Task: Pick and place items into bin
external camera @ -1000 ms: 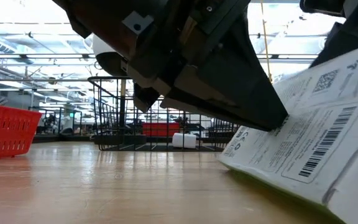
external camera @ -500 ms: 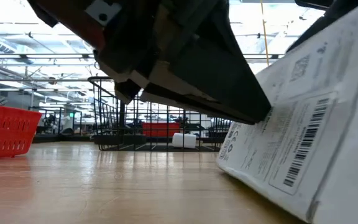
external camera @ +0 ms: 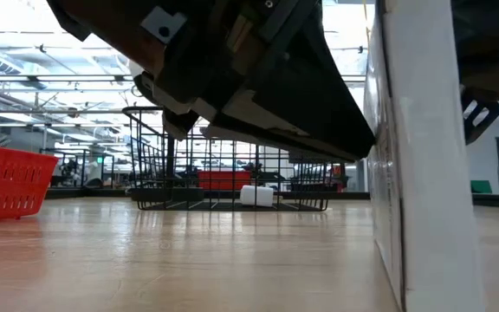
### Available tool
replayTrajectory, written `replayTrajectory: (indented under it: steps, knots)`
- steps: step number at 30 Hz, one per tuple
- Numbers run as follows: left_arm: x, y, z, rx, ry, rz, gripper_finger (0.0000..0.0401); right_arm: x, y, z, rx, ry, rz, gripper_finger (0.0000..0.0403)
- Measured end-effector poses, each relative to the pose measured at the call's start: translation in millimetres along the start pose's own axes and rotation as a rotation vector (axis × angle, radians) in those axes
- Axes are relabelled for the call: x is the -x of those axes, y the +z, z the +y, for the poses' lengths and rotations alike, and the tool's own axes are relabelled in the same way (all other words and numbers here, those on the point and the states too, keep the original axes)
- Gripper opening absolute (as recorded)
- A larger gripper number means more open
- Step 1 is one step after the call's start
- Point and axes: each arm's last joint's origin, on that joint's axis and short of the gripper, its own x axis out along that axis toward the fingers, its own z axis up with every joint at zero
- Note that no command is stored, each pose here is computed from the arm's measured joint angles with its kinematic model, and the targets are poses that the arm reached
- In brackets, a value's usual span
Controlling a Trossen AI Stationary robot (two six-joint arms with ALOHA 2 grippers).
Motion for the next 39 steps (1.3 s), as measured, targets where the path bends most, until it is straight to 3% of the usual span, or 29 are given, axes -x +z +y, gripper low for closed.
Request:
replayTrajectory:
  steps: [18, 28, 33, 39]
  knots:
    - [3, 3, 3, -0.039, 0.014, 0.021, 0.0035, 0, -1, -1, 0.012, -0.006, 0.004, 0.0]
    - [30, 28, 7, -0.073, 0.026, 0.038, 0.0035, 0, -1, -1, 0.013, -0.008, 0.006, 0.0]
    - [38, 30, 8, -0.154, 0.03, 0.072, 0.0035, 0, -1, -1, 0.014, -0.007, 0.006, 0.0]
    - [53, 38, 20, -0.15, 0.121, 0.109, 0.0035, 1, -2, -1, 0.024, -0.006, 0.006, 0.0]
